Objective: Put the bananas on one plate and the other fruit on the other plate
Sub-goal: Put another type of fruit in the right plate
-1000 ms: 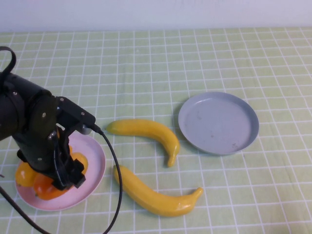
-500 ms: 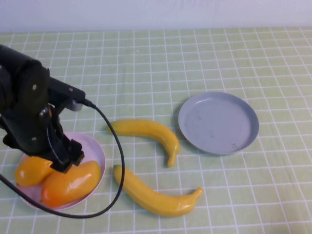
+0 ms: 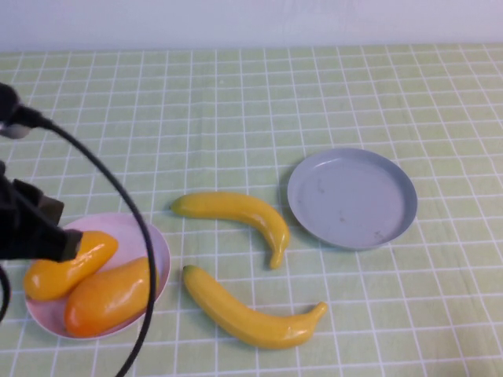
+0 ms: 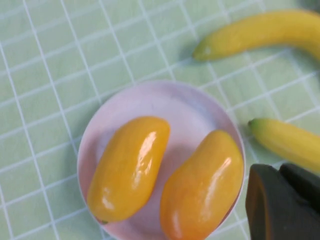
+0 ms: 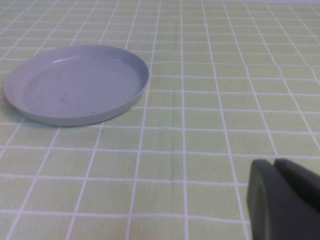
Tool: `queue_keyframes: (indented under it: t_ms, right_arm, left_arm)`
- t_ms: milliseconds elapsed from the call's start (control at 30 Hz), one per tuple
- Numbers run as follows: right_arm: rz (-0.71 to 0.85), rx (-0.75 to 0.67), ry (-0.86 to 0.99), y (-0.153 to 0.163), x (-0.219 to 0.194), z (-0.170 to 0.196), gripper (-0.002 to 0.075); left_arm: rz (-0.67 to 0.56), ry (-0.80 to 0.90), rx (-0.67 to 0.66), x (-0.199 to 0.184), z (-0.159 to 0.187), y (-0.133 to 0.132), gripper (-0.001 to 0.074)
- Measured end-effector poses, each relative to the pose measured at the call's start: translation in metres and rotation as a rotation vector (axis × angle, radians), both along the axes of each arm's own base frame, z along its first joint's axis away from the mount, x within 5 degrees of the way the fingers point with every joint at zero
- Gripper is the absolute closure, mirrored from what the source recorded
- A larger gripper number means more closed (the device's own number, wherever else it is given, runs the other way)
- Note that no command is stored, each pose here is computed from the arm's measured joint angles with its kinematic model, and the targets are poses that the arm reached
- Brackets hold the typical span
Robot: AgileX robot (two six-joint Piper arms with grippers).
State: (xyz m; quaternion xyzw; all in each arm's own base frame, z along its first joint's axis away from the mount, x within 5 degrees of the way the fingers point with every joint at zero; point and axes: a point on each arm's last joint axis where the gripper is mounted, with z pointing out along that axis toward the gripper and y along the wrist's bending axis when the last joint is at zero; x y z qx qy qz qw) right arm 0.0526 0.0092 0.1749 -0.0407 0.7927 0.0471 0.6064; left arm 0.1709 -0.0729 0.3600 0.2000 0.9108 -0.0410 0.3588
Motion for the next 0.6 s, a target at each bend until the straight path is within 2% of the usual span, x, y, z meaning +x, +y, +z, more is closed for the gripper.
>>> queue_keyframes:
  t_ms: [133,267,433,600]
  right_arm:
    - [0.0,0.0,0.0,0.0,0.0,0.0,0.0742]
    - [0.0,0.0,0.0,0.0,0.0,0.0,0.0742]
    - [0.0,0.0,0.0,0.0,0.0,0.0,0.0741]
    - [0.0,0.0,0.0,0.0,0.0,0.0,0.0742]
  left_arm:
    - [-0.011,-0.132,-0.068,-0.034,-0.008,0.015,0.0731]
    - [-0.013,-0.196,-0.068,-0.061,-0.028,0.029,0.0732]
    - [-0.005,-0.125,-0.023,-0.076,-0.05,0.037,0.0732]
    - [0.017,-0.095,-0.034,-0.078,-0.054,0.038,0.0732]
